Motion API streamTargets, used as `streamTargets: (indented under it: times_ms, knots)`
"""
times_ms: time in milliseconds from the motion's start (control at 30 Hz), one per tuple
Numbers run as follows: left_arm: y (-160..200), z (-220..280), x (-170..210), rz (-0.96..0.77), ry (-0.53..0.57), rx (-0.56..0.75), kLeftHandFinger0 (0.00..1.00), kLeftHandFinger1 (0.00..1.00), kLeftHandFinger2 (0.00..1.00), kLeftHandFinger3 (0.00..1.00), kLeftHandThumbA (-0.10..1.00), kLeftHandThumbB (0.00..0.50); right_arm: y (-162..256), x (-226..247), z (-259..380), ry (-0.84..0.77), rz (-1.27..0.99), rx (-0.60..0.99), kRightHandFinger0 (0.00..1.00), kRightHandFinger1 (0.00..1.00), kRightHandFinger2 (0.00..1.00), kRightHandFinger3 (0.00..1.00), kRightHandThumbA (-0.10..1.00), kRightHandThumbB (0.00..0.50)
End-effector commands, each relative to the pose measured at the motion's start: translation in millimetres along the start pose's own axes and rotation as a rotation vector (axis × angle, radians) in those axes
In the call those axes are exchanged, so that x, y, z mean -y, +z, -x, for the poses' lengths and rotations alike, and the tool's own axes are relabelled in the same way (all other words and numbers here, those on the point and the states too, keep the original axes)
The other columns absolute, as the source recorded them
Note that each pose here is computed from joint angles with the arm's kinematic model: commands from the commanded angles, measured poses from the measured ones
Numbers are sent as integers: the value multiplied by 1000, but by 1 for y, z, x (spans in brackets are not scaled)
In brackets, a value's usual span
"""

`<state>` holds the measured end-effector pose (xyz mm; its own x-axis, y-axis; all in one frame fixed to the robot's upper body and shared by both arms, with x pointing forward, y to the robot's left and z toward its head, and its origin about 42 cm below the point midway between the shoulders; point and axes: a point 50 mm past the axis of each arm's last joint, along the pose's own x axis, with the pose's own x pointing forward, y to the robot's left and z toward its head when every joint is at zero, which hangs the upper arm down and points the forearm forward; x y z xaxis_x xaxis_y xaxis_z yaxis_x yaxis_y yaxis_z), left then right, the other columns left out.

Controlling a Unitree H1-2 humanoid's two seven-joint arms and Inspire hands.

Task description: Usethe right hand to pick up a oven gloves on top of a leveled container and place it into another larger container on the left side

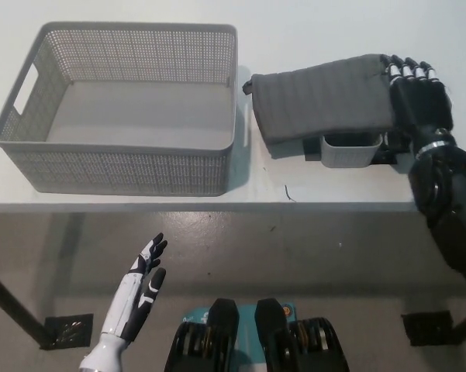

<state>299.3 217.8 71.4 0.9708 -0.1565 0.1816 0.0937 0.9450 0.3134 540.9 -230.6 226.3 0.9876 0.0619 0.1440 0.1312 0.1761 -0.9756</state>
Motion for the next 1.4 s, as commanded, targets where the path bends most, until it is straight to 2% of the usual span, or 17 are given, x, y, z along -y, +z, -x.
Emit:
streamTargets:
  times_ms: [0, 67, 133, 167, 200, 233, 267, 300, 367, 433, 767, 867, 933, 1033, 1167, 1267, 1367]
  knots:
    - [10, -8, -3, -13, 37, 69, 1000, 1000, 1000, 1000, 1000, 100, 18, 33, -27, -137, -16, 57, 1000, 1000, 1000, 1000, 1000, 335]
    - [10, -9, -3, -15, 38, 68, 1000, 1000, 1000, 1000, 1000, 98, 19, 30, -28, -196, -46, 76, 1000, 1000, 1000, 1000, 980, 330]
    - [10, -9, -3, -8, 42, 68, 1000, 1000, 1000, 1000, 1000, 100, 19, 29, -28, -246, -26, 78, 1000, 951, 963, 1000, 670, 278]
    - [10, -10, -3, -8, 41, 68, 1000, 1000, 1000, 1000, 1000, 101, 19, 29, -28, -281, -10, 84, 705, 676, 727, 797, 387, 250]
    - [11, -10, -4, -10, 39, 68, 1000, 1000, 1000, 1000, 1000, 101, 18, 29, -27, -340, -6, 83, 193, 306, 447, 470, -44, 238]
    - [11, -10, -4, -10, 38, 68, 1000, 1000, 1000, 1000, 1000, 101, 18, 29, -26, -351, -7, 81, 143, 291, 430, 434, -88, 236]
    - [11, -10, -4, -12, 36, 68, 1000, 1000, 1000, 1000, 1000, 98, 17, 30, -24, -394, -32, 93, 6, 38, 270, 256, -100, 243]
    - [11, -10, -4, -10, 35, 69, 1000, 1000, 1000, 1000, 1000, 95, 16, 30, -24, -399, -38, 93, 1, 34, 306, 316, -100, 217]
    - [11, -11, -6, -11, 32, 68, 1000, 1000, 1000, 1000, 1000, 94, 12, 31, -23, -402, -98, 117, 0, 244, 730, 719, -100, 189]
    - [11, -11, -6, -11, 35, 68, 1000, 1000, 1000, 1000, 1000, 91, 9, 31, -23, -399, -102, 116, 0, 328, 774, 891, -100, 159]
    - [10, -13, -4, -5, 36, 72, 1000, 1000, 1000, 1000, 1000, 102, -2, 38, -20, -486, -106, 159, 0, 393, 823, 865, -100, 194]
    - [11, -13, -5, -12, 36, 69, 1000, 1000, 1000, 1000, 1000, 102, 1, 54, -22, -579, -107, 187, 0, 316, 768, 737, -100, 177]
    - [11, -14, -5, -20, 36, 68, 1000, 1000, 1000, 1000, 1000, 102, 3, 65, -25, -620, -109, 199, 0, 289, 748, 725, -100, 167]
    - [11, -13, -5, -17, 38, 68, 1000, 1000, 1000, 1000, 1000, 101, 12, 109, -30, -771, -86, 238, 0, 279, 714, 663, -100, 213]
    - [10, -8, -5, -15, 42, 68, 1000, 1000, 1000, 1000, 1000, 90, 24, 142, -27, -815, -124, 268, 0, 389, 770, 852, -100, 185]
    - [10, -9, -6, -10, 40, 67, 1000, 1000, 1000, 1000, 1000, 109, 35, 171, -21, -913, -150, 324, 0, 310, 708, 753, -100, 211]
    - [9, -2, -3, -7, 39, 54, 1000, 1000, 1000, 1000, 1000, 116, 44, 186, -10, -932, -170, 347, 0, 309, 698, 740, -100, 208]
